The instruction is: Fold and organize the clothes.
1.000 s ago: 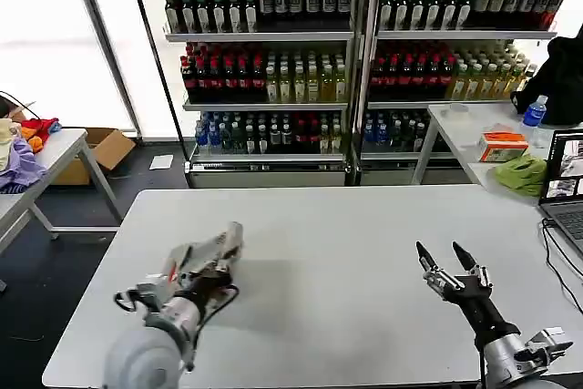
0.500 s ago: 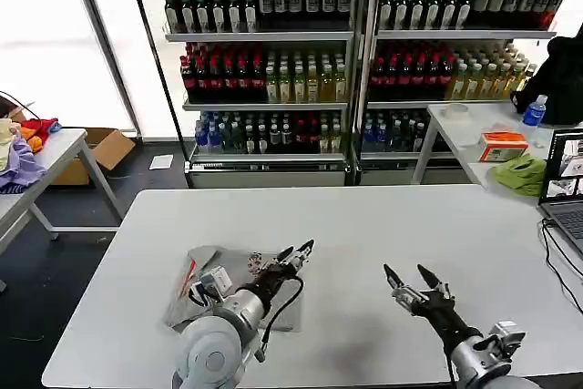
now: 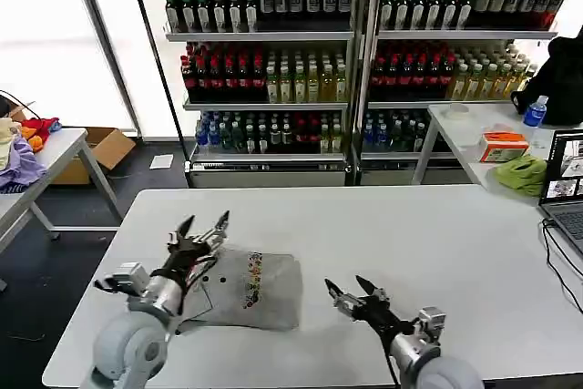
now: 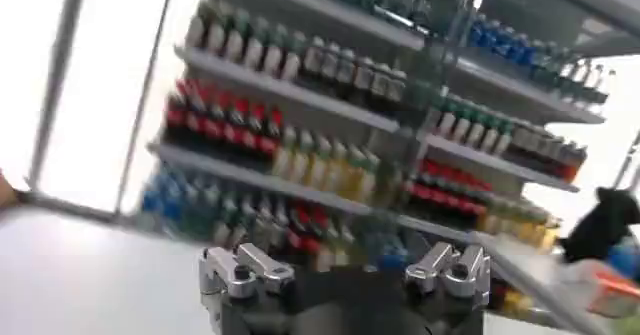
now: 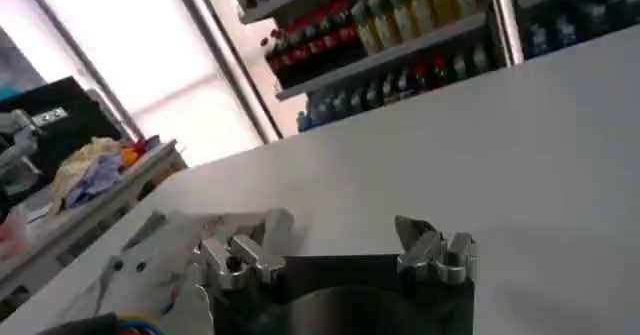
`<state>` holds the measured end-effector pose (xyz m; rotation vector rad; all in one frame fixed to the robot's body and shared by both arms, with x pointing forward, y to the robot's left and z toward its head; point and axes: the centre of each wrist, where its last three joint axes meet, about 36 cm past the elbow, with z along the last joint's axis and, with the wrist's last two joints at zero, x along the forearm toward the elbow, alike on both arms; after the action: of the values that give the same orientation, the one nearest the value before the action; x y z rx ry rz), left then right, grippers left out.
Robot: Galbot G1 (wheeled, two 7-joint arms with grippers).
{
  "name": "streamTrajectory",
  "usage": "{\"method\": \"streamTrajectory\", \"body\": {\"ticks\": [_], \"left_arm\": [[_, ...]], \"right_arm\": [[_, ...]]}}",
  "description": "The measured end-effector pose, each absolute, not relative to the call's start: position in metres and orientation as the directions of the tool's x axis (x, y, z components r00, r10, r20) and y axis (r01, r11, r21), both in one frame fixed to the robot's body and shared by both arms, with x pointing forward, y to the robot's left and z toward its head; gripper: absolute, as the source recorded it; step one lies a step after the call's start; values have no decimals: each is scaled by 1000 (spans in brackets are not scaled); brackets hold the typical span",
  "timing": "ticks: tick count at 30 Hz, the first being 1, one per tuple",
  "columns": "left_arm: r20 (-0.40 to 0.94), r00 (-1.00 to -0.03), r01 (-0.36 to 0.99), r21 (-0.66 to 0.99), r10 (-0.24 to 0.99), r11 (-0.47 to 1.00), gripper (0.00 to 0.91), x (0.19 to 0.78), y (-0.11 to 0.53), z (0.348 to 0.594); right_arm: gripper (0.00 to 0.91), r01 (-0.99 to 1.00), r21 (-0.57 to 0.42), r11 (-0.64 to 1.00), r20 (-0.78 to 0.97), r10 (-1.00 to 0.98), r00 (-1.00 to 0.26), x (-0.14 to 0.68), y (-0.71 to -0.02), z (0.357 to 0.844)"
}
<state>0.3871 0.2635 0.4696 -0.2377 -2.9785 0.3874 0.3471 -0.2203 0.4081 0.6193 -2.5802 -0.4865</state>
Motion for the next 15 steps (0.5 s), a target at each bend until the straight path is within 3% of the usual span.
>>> {"method": "streamTrajectory", "body": {"ticks": [10, 11, 12, 13, 14, 15], "left_arm": [[78, -996, 27, -68, 32, 997, 907, 369, 318, 453], [76, -997, 19, -54, 23, 998, 907, 367, 321, 452], [76, -997, 10, -41, 13, 999, 907, 365, 325, 450], [76, -997, 3, -30, 5, 1000, 907, 363, 327, 448], [74, -997, -4, -20, -2, 1000, 907, 362, 330, 447], [74, -997, -9, -13, -8, 1000, 907, 359, 332, 446]], "right_arm": [[907, -408, 446, 796, 374, -580, -724, 370, -168, 389], [856, -413, 447, 794, 377, -585, -718, 372, -164, 387], [403, -416, 447, 792, 381, -589, -713, 373, -160, 386], [151, -421, 446, 790, 384, -593, -707, 374, -157, 385], [0, -424, 445, 789, 387, -597, -703, 375, -153, 384], [0, -428, 444, 787, 391, -600, -698, 376, -150, 383]]}}
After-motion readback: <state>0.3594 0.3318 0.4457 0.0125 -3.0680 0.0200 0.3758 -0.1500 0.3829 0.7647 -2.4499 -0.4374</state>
